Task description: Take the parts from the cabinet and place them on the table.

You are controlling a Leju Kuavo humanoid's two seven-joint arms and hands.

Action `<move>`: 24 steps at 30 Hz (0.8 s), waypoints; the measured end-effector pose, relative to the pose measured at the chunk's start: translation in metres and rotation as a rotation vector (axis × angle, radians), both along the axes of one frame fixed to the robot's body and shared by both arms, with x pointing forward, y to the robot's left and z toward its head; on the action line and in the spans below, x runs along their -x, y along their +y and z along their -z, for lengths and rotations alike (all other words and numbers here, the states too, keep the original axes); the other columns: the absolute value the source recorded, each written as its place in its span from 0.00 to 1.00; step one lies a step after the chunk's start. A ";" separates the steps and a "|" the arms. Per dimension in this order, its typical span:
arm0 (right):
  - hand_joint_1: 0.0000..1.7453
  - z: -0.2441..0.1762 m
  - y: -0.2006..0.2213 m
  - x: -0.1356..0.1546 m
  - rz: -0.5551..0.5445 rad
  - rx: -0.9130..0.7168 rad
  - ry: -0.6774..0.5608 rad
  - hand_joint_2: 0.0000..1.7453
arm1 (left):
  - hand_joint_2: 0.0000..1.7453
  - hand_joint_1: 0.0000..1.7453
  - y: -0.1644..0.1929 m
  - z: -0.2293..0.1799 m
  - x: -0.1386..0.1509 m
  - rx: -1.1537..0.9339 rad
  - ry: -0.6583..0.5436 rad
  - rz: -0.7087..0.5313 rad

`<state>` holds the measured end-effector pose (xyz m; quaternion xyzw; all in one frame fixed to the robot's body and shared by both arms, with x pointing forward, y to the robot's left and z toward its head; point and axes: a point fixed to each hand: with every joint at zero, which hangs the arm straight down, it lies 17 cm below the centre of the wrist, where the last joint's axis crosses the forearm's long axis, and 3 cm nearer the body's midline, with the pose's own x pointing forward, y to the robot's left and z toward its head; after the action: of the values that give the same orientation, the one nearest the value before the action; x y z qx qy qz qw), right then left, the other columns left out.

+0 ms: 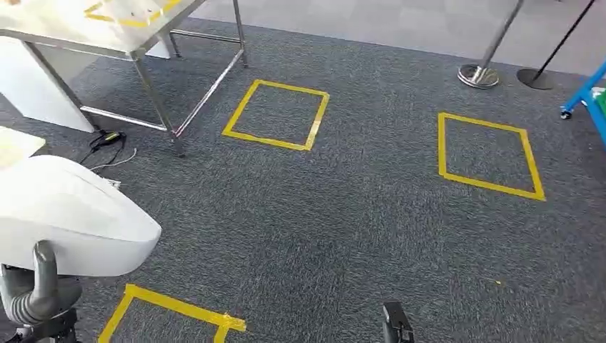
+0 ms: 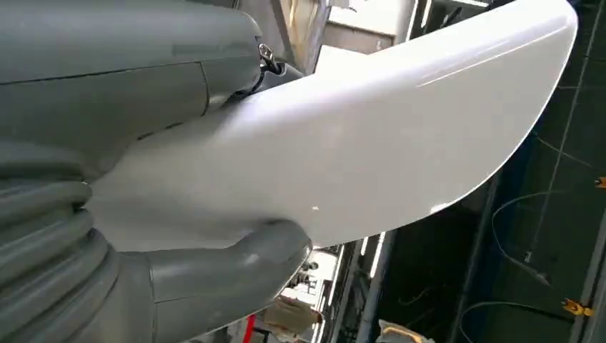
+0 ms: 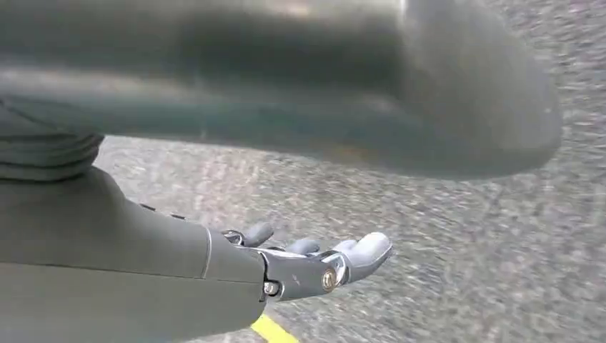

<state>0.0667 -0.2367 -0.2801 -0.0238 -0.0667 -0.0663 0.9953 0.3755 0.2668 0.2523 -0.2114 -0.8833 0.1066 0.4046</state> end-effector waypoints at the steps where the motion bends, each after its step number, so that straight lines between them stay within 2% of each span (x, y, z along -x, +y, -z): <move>1: 0.00 0.000 0.002 0.002 -0.024 -0.006 0.010 0.00 | 1.00 1.00 0.003 -0.002 0.004 -0.009 -0.013 -0.010; 4: 0.00 0.000 0.004 0.005 -0.060 -0.011 0.012 0.00 | 1.00 1.00 0.009 -0.014 0.019 -0.019 -0.053 -0.036; 10: 0.00 0.000 0.006 0.004 -0.045 -0.019 0.000 0.00 | 1.00 1.00 0.025 -0.023 0.050 -0.013 -0.091 -0.091; 15: 0.00 0.001 0.004 0.017 -0.068 -0.017 0.045 0.00 | 1.00 1.00 0.026 -0.019 0.062 -0.034 -0.088 -0.105; 19: 0.00 0.001 0.005 0.019 -0.049 -0.027 0.059 0.00 | 1.00 1.00 0.026 -0.020 0.067 -0.052 -0.093 -0.116; 24: 0.00 0.000 0.011 0.015 -0.076 -0.060 0.055 0.00 | 1.00 1.00 0.023 -0.034 0.070 -0.123 -0.141 -0.126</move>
<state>0.0516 -0.2259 -0.2803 0.0069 -0.0381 -0.0297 0.9988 0.3057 0.2900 0.2865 -0.1371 -0.9261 0.0623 0.3460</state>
